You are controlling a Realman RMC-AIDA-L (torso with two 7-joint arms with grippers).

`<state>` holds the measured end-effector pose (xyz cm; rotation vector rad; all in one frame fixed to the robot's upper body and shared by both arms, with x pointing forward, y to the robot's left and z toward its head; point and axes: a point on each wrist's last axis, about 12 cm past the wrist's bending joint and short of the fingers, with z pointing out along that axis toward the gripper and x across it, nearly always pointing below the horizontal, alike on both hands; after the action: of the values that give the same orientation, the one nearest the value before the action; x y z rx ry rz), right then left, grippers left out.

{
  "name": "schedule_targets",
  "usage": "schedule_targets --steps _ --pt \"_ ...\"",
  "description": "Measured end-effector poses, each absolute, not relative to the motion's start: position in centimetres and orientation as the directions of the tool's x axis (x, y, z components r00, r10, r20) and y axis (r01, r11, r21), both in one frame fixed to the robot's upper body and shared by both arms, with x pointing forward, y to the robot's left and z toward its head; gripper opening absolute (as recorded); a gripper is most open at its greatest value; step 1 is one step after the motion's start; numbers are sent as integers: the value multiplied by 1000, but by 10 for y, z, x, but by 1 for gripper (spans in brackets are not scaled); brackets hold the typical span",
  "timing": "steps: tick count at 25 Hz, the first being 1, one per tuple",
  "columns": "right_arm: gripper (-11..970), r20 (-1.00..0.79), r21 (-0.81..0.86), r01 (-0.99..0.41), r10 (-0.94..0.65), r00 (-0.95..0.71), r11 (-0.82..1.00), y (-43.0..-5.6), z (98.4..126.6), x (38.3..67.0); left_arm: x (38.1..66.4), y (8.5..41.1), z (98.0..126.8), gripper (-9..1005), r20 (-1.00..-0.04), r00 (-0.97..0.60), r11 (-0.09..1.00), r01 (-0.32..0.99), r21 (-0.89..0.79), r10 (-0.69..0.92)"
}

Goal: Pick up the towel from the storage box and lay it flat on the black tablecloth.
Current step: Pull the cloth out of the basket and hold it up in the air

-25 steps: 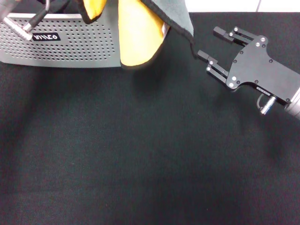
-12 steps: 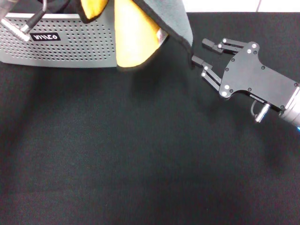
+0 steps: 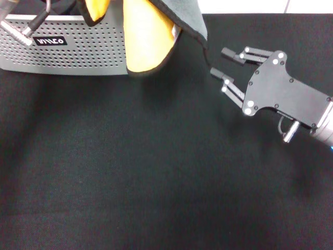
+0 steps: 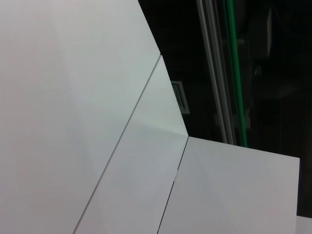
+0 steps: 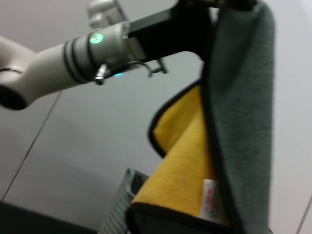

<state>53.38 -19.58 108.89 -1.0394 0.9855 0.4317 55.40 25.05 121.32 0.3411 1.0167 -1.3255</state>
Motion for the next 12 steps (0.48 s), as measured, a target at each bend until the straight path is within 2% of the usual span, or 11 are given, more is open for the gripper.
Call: schedule_targets --steps 3,12 --pt "300 -816 -561 -689 -165 555 458 -196 1087 532 554 250 1213 54 -767 -89 270 905 -329 -636" --pt "301 -828 -530 -662 -157 538 529 -204 1088 532 555 250 1212 55 -764 -93 270 903 -335 -638"
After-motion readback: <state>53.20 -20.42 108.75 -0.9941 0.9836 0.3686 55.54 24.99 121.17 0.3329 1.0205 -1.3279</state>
